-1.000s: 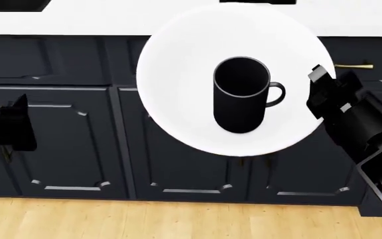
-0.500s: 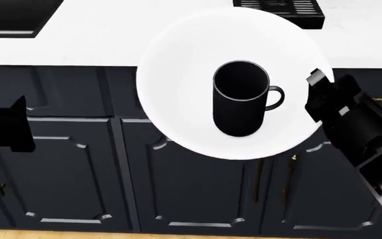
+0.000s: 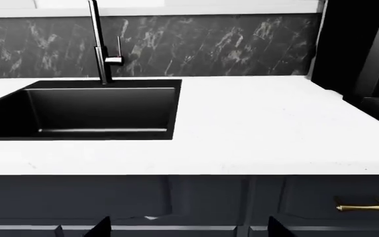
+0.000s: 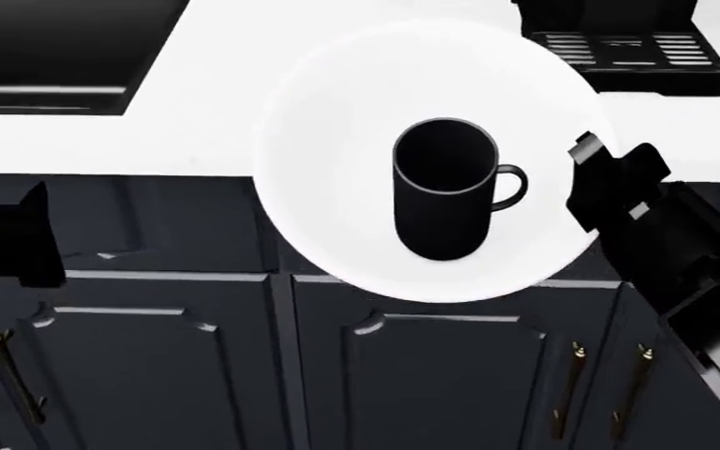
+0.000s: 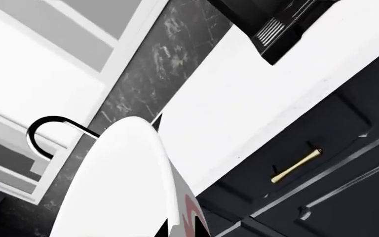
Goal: Place the cup inside the bowl on the dining table and move the bowl to any counter.
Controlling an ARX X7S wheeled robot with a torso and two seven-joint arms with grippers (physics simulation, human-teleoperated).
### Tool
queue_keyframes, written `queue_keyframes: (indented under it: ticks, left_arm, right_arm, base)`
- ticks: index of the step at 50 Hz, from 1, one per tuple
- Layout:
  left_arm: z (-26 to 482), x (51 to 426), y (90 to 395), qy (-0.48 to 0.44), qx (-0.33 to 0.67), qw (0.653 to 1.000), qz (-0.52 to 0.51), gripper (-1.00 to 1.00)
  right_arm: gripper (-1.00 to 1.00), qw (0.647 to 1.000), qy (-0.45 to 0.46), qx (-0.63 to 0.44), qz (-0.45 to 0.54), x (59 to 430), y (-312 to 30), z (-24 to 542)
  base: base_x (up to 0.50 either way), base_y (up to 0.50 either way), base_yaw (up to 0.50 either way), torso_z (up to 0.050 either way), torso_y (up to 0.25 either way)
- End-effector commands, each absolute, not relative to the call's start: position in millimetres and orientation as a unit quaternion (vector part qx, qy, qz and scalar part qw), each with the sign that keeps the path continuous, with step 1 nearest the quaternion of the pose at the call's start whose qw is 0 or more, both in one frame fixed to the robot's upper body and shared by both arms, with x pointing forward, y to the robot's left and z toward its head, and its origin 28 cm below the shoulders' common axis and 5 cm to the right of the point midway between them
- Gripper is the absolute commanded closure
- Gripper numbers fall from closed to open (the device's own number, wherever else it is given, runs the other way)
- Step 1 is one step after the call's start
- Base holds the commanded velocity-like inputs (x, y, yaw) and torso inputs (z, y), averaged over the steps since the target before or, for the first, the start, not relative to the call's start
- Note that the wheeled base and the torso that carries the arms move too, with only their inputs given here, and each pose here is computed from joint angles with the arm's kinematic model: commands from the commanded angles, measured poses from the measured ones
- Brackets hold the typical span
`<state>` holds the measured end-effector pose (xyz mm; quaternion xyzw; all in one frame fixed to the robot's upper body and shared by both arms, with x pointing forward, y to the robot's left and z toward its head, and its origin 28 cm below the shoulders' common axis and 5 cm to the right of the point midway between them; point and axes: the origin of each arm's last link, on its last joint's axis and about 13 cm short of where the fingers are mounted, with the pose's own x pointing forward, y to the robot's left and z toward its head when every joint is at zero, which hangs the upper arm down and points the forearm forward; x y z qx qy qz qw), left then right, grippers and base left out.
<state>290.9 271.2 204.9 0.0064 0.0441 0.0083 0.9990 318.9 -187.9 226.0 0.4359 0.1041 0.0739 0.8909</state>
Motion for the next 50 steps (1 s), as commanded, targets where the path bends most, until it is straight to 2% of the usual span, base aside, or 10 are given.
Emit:
queue_keyframes:
  ticks: [1,21,50]
  left_arm:
    - [206,291,272,0.043,0.006,0.999,0.008,-1.0]
    - [202,289,274,0.047,0.004,0.999,0.009,-1.0]
    - [196,288,275,0.051,0.001,0.999,0.011,-1.0]
  right_arm:
    - [1.0,0.886,0.089,0.446,0.084,319,-188,230]
    - [1.0,0.883,0.093,0.453,0.079,318,-187,222]
    - [1.0,0.882,0.102,0.454,0.075,319,-183,210]
  base:
    - [0.38,0.36,0.0,0.0,0.0]
    - [0.38,0.31,0.0,0.001,0.002]
    - [0.5,0.0,0.0,0.0,0.001]
